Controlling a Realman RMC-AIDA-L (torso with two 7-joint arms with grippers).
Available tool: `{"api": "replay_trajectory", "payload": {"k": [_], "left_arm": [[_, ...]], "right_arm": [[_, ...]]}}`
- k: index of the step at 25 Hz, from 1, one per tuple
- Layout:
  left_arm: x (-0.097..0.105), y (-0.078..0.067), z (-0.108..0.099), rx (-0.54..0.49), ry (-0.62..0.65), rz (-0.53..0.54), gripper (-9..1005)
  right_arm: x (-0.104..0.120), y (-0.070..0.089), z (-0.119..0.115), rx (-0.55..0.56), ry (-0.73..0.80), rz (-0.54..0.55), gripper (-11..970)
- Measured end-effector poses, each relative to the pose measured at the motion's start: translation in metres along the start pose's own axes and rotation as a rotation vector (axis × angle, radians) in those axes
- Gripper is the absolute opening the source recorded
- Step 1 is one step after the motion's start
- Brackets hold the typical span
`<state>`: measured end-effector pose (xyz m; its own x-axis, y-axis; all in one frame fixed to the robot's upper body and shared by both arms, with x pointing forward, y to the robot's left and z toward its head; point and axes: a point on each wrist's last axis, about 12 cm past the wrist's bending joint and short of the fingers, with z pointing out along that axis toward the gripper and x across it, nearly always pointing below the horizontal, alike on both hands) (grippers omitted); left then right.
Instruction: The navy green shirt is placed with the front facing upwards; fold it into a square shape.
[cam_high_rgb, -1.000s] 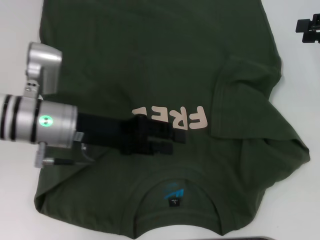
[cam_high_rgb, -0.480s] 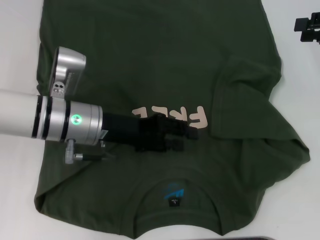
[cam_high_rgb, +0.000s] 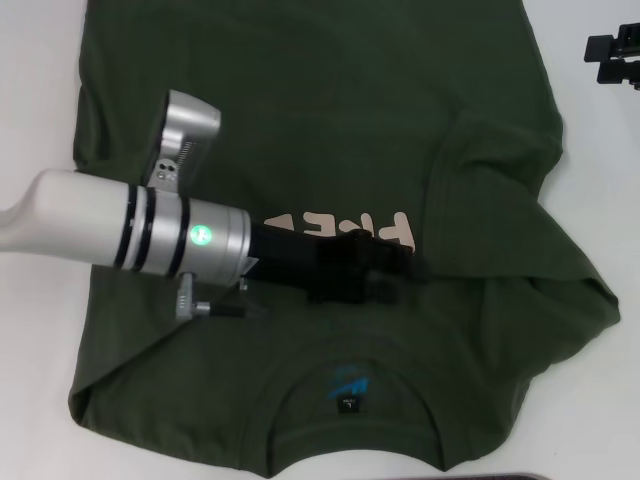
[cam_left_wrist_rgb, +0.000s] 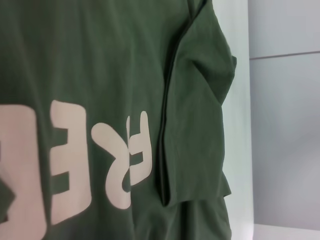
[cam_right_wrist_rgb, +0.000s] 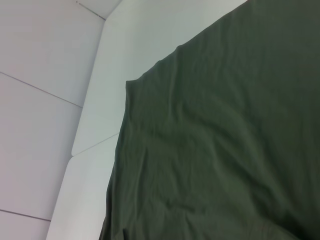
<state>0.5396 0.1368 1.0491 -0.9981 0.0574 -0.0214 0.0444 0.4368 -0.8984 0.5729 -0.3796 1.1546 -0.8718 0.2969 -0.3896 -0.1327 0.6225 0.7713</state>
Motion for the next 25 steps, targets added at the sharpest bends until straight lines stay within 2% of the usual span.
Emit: {"api": "replay_trajectory", "payload": {"k": [7,12,14,18,23,25], "left_arm": [[-0.005,-0.008,0.012,-0.013,0.013,0.024,560],[-0.005,-0.008,0.008,0.010,0.008,0.039,558],[-0.004,-0.007,-0.005,0.049,-0.020,0.059,556],[0.005,-0.009,-0.055,0.169,-0.091,0.193,551],[0.023,-0.015,-0.103,0.246,-0.094,0.350,549],[0.029,-0.014,-0.116,0.261,-0.089,0.371,550]], "right_arm": [[0.002,0.000,0.003,-0.007,0.004,0.004,499],[0.002,0.001,0.004,-0.010,0.009,0.002,498],[0.004,0.001,0.003,-0.012,0.014,-0.005,498],[0.007,0.003,0.004,-0.028,0.049,-0.055,498],[0.010,0.010,0.012,-0.046,0.107,-0.139,497],[0.013,0.012,0.018,-0.042,0.154,-0.164,497]]}}
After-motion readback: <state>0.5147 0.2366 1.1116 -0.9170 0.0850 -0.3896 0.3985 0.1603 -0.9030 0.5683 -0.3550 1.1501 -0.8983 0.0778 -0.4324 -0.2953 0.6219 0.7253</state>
